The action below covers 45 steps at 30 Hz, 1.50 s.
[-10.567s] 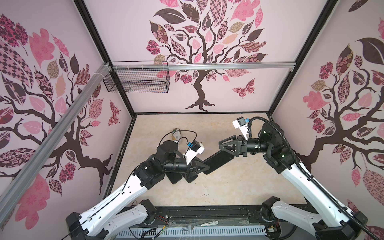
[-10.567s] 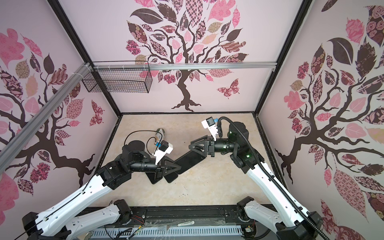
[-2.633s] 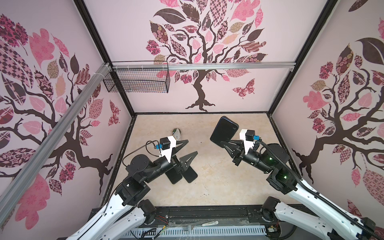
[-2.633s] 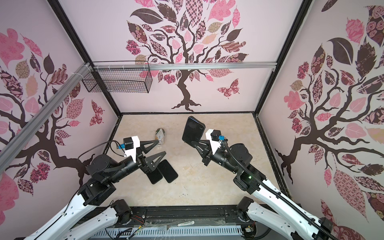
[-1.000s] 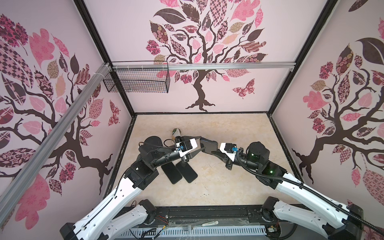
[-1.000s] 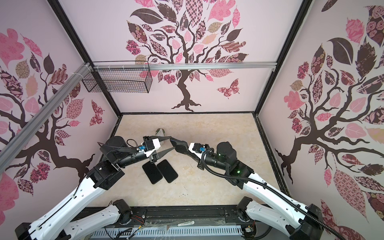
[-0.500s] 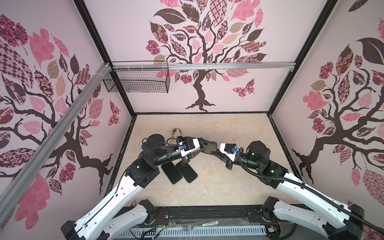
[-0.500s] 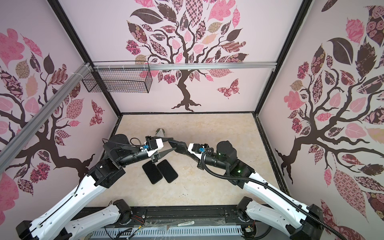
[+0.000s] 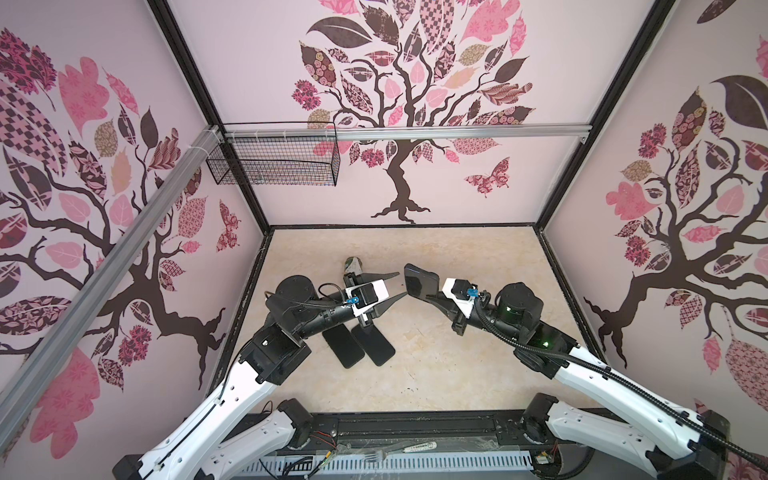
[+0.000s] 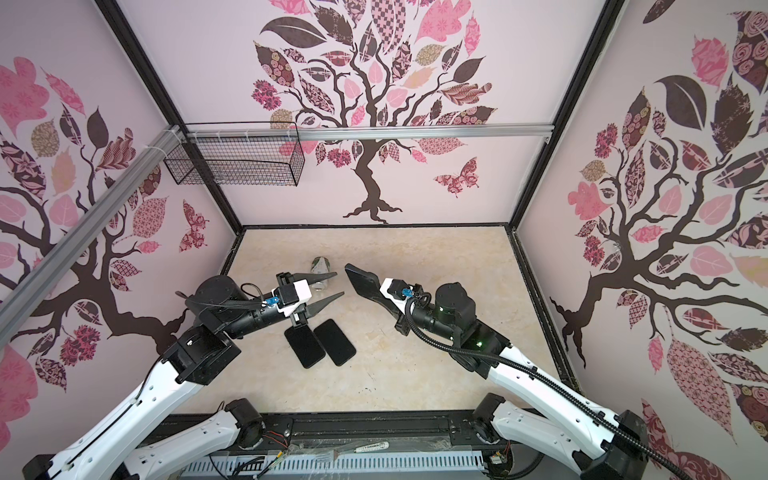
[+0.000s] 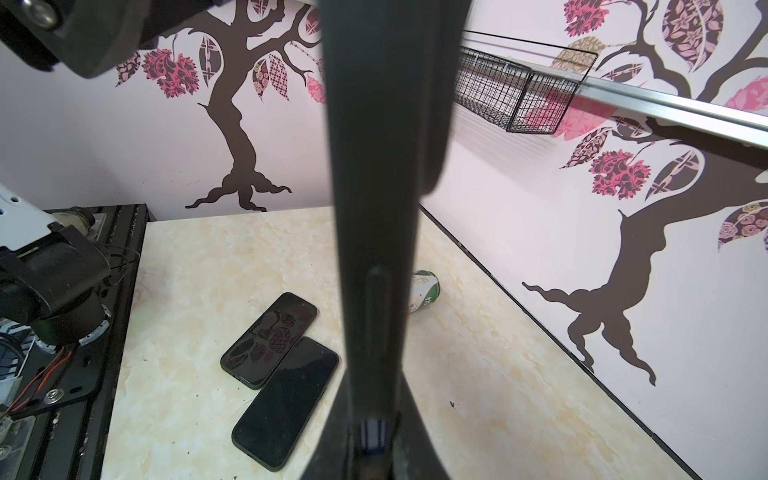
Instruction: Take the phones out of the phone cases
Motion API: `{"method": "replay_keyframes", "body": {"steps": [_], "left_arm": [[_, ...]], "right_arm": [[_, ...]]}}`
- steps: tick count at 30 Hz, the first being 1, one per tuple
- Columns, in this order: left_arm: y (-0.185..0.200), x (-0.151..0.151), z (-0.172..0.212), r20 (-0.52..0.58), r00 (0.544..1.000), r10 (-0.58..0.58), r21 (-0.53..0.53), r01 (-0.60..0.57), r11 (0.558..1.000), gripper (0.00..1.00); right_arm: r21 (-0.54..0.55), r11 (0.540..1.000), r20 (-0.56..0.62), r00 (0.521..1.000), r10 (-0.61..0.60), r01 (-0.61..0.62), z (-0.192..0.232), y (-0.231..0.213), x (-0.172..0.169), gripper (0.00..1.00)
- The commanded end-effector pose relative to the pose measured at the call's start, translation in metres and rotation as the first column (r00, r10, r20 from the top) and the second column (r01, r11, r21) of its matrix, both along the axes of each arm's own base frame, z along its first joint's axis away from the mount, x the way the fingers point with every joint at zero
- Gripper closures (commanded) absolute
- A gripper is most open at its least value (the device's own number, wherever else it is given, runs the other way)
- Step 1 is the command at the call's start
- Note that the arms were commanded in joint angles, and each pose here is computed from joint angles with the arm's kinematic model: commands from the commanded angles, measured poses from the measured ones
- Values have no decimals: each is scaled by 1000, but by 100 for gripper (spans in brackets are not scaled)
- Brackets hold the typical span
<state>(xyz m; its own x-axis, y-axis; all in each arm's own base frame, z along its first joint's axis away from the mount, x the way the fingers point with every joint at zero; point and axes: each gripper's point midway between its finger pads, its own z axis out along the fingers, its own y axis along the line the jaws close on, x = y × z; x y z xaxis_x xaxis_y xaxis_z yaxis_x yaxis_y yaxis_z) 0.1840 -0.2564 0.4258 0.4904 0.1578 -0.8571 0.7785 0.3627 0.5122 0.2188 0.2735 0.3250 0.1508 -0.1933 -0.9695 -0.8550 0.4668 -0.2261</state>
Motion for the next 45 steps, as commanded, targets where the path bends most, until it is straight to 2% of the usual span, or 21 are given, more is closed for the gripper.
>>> {"method": "replay_keyframes", "body": {"steps": [1, 27, 34, 39, 45], "left_arm": [[-4, -1, -11, -5, 1000, -19, 17, 20, 1000, 58], [-10, 2, -23, -38, 998, -40, 51, 42, 998, 59], [-12, 4, -26, -43, 998, -40, 65, 42, 997, 58], [-7, 8, -20, -23, 1000, 0, 48, 1, 999, 58], [-8, 4, -19, -31, 999, -20, 44, 22, 999, 58]], "right_arm": [[72, 997, 66, 997, 37, -42, 35, 3, -7, 100], [70, 988, 73, 989, 132, -137, 37, 10, -21, 100], [36, 983, 79, 981, 177, -181, 30, 14, -27, 100], [38, 988, 76, 986, 148, -151, 29, 10, -25, 100], [38, 986, 76, 985, 157, -160, 31, 9, -28, 100]]}}
